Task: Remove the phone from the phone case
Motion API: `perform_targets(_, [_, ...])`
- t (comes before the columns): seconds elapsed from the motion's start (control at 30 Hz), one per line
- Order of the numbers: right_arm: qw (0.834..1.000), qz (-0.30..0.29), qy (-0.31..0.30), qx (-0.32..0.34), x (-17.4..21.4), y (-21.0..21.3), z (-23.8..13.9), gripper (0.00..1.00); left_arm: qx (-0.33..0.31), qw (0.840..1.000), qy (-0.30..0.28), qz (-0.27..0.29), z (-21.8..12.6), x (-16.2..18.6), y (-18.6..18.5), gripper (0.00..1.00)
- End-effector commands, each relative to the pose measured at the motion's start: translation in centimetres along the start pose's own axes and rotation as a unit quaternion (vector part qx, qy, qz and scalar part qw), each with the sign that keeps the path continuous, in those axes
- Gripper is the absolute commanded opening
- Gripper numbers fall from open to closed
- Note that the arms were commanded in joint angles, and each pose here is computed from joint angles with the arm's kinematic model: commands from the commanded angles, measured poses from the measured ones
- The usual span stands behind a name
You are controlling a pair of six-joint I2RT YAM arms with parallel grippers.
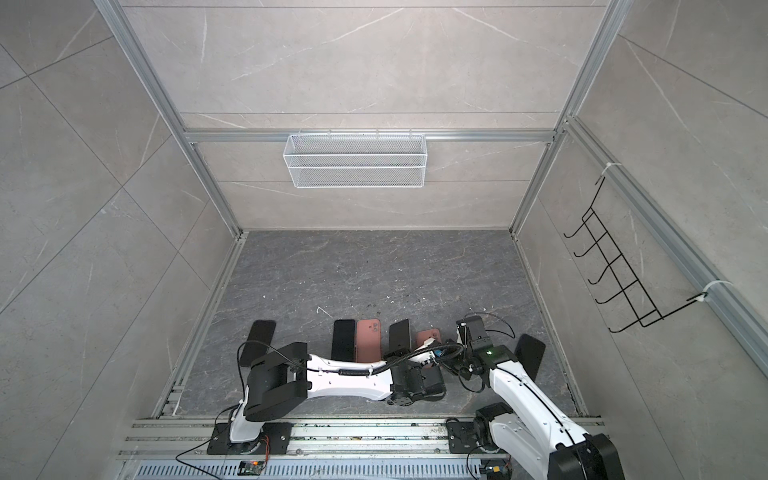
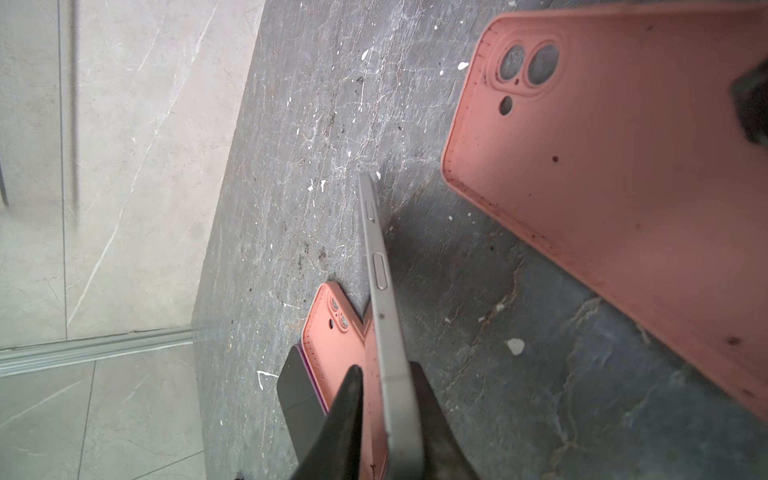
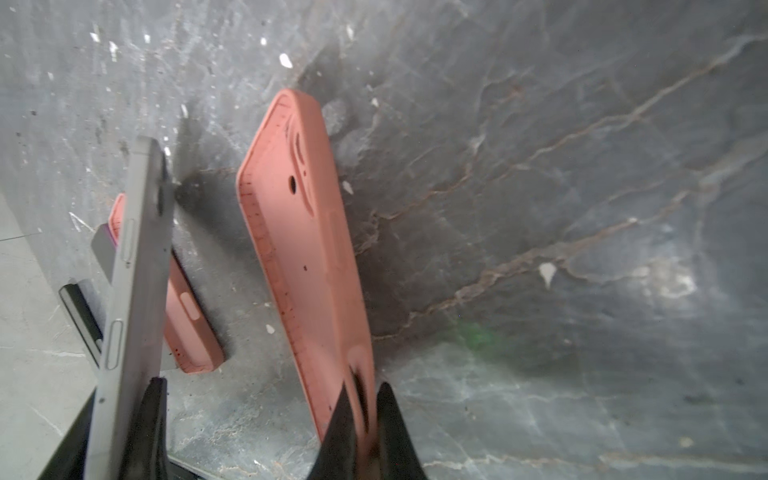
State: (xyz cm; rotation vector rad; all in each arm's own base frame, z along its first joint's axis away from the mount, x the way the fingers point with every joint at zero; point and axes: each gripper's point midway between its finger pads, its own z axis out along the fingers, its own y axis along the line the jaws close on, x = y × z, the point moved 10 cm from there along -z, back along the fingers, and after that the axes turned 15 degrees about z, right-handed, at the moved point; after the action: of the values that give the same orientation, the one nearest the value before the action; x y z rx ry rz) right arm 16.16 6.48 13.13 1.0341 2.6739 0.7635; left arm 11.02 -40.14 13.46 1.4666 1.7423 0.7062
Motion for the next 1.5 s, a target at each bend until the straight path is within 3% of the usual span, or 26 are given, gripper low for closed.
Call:
perform_targets(0.0, [0.998, -0.028, 0.001, -0.048, -0.7, 2.1, -0.6, 0.0, 0.016, 0.998, 0.01, 0.054, -0.2, 0.0, -2.2, 0.29])
perform_targets(0.3, [0.998, -0.029, 0.012, -0.049, -1.3, 2.4, 0.6, 0.0, 0.026, 0.999, 0.018, 0.033, 0.3, 0.2, -3.1, 0.43])
perform_targets(0.43, [0.999, -0.03, 0.007, -0.04, -1.7, 2.6, 1.0, 0.0, 0.023, 0.999, 0.019, 0.017, 0.1, 0.5, -2.9, 0.54])
perform_targets(0.77, [0.999, -0.03, -0.03, -0.033, -3.0, 3.5, 1.5, 0.0, 0.036, 0.994, -0.033, -0.102, -3.2, 0.6, 1.2, 0.78])
perform_targets(0.8, [0.998, -0.03, -0.034, -0.033, -3.2, 3.6, 1.6, 0.0, 0.038, 0.992, -0.039, -0.118, -3.6, 0.9, 1.8, 0.84])
perform_targets(0.87, [0.998, -0.028, -0.041, -0.037, -3.5, 3.8, 2.0, 0.0, 0.042, 0.987, -0.043, -0.148, -3.9, 1.5, 3.0, 0.87])
perform_targets(1.13, [0.998, -0.018, -0.034, -0.057, -4.5, 4.6, 4.2, 0.0, 0.068, 0.956, -0.024, -0.284, -2.9, 7.4, 6.7, 0.88])
perform_targets(1.47, [0.998, -0.029, -0.003, -0.055, -3.2, 4.5, 6.5, 0.0, 0.064, 0.913, 0.009, -0.402, -2.0, 14.3, 9.9, 0.88])
